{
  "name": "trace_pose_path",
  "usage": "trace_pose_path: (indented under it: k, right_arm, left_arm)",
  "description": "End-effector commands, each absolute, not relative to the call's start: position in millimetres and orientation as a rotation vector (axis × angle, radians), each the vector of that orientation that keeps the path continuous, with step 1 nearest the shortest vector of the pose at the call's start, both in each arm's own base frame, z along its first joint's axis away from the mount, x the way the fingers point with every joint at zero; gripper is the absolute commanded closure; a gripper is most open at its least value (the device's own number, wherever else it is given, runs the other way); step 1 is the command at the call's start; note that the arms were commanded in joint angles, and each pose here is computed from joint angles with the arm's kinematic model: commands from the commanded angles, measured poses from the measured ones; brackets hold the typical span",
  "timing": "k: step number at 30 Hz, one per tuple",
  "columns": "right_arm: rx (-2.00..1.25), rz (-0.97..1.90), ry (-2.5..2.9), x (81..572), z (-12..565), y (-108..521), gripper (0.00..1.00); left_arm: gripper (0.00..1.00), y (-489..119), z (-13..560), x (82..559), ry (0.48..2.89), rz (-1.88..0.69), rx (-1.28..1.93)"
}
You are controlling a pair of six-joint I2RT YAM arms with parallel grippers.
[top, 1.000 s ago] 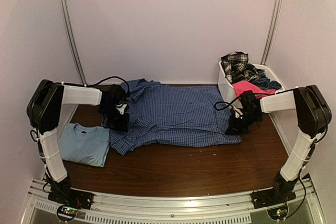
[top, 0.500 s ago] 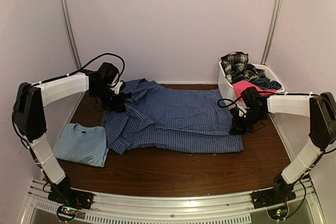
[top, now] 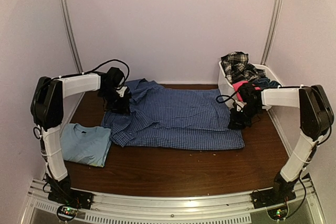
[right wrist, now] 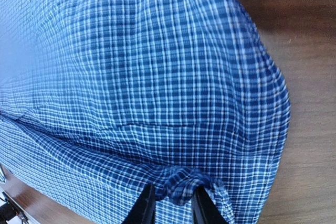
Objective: Fold and stack the mixed laundry pile
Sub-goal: Fold the flattened shirt at the center of the board, then adjust the 1/3-folded shirt at the center of the board.
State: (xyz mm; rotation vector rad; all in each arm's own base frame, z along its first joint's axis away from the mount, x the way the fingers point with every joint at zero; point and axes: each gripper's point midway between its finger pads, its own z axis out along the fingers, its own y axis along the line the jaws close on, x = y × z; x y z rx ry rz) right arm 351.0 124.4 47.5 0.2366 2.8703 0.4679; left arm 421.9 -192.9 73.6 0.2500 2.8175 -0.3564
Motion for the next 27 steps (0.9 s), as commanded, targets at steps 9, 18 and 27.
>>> trace_pose_path:
  k: [9, 18, 27]
  right_arm:
    - [0.146, 0.520, 2.734, 340, 121, 124, 0.54]
    - [0.047, 0.773, 2.817, 307, 73, 196, 0.66]
    - [0.136, 0.579, 3.028, 268, 3, 163, 0.68]
  left_arm:
    - [0.47, -185, 136, 350, 2.706, -0.517, 0.380]
    - [0.53, -233, 82, 312, 2.786, -0.637, 0.467]
    - [0.58, -180, 9, 272, 3.025, -0.412, 0.357]
